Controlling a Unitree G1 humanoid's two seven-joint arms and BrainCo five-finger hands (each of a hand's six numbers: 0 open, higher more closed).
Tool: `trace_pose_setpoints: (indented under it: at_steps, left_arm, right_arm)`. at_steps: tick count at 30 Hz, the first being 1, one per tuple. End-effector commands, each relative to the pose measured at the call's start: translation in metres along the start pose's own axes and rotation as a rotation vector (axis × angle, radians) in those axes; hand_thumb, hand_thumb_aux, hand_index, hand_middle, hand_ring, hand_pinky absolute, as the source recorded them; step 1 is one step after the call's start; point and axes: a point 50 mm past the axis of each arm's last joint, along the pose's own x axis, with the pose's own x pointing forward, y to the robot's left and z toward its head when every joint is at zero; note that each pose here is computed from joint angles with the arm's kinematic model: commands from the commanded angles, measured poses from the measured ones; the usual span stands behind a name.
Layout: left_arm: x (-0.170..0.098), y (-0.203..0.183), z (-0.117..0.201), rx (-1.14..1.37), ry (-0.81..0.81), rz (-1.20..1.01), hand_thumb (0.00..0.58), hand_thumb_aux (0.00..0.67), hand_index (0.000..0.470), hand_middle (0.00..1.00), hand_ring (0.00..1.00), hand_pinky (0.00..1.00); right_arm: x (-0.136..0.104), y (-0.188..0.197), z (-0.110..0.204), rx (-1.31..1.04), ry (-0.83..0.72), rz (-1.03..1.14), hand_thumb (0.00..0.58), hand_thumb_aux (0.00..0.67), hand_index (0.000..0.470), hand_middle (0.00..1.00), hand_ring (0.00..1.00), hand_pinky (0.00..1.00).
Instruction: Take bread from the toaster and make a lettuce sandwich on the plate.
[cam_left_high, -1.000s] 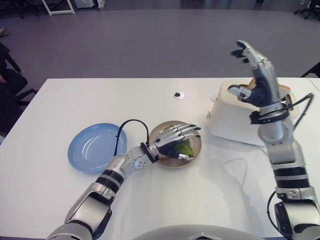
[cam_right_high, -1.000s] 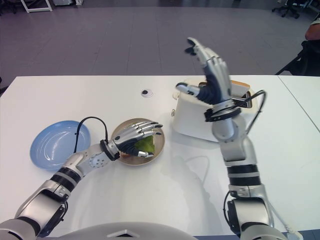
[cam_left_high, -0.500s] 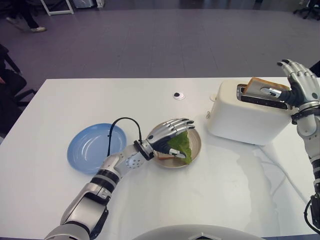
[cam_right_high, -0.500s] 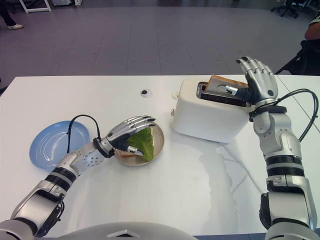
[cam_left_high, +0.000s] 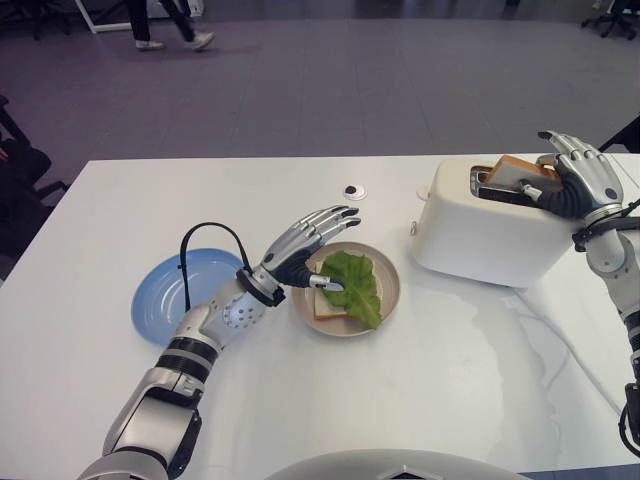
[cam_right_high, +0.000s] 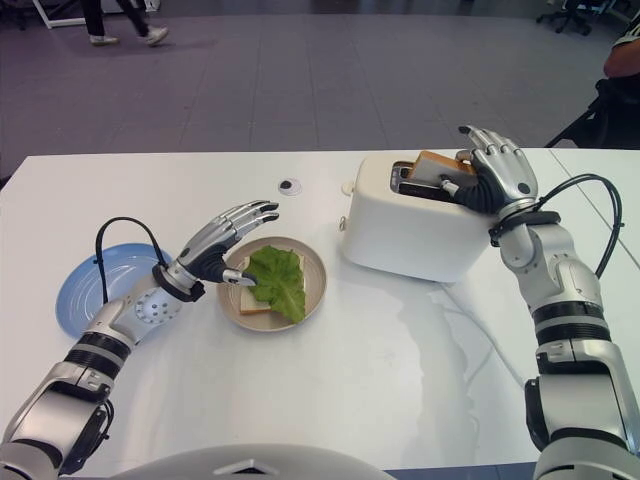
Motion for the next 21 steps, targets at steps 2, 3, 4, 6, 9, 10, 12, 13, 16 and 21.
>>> trace_pose_setpoints:
  at_steps: [2,3,4,6,9,10,12,13,16,21]
  left_arm:
    - [-0.005,0.005,-0.003,0.003,0.019,0.016,0.0,0.0,0.0,0.0,0.0,0.0]
    - [-0.005,0.006,-0.004,0.003,0.019,0.02,0.0,0.0,0.0,0.0,0.0,0.0]
    - [-0.005,0.007,-0.004,0.002,0.019,0.024,0.0,0.0,0.0,0.0,0.0,0.0]
    - [-0.006,0.01,-0.004,-0.002,0.017,0.035,0.0,0.0,0.0,0.0,0.0,0.0]
    - [-0.008,0.015,-0.005,-0.009,0.017,0.052,0.0,0.0,0.0,0.0,0.0,0.0]
    - [-0.008,0.017,-0.006,-0.011,0.017,0.061,0.0,0.0,0.0,0.0,0.0,0.0]
    - [-0.011,0.025,-0.007,-0.005,0.018,0.09,0.0,0.0,0.0,0.0,0.0,0.0]
    - [-0.013,0.031,-0.008,-0.006,0.016,0.117,0.0,0.0,0.0,0.0,0.0,0.0]
    - [-0.023,0.055,-0.003,-0.057,-0.035,0.246,0.0,0.0,0.0,0.0,0.0,0.0]
    - [-0.032,0.081,0.016,-0.205,-0.193,0.404,0.0,0.0,0.0,0.0,0.0,0.0]
  right_arm:
    - [0.004,-0.024,0.008,0.033,-0.035,-0.137,0.58,0.67,0.47,0.18,0.18,0.18]
    - [0.004,-0.029,0.009,0.043,-0.041,-0.168,0.58,0.67,0.47,0.25,0.25,0.25]
    - [0.004,-0.034,0.01,0.058,-0.048,-0.201,0.58,0.67,0.47,0.48,0.48,0.48]
    - [0.003,-0.042,0.012,0.079,-0.063,-0.249,0.58,0.67,0.47,0.97,0.97,0.97]
    - [0.001,-0.053,0.017,0.111,-0.09,-0.305,0.58,0.67,0.47,1.0,1.0,1.0]
    - [0.0,-0.058,0.02,0.134,-0.108,-0.333,0.58,0.67,0.47,1.0,1.0,1.0]
    - [-0.003,-0.069,0.028,0.199,-0.157,-0.391,0.58,0.67,0.47,1.0,1.0,1.0]
    - [-0.005,-0.073,0.034,0.243,-0.192,-0.411,0.58,0.67,0.47,1.0,1.0,1.0]
    - [-0.01,-0.075,0.062,0.37,-0.34,-0.376,0.58,0.67,0.47,1.0,1.0,1.0]
    - [-0.013,-0.057,0.106,0.504,-0.522,-0.221,0.58,0.67,0.47,1.0,1.0,1.0]
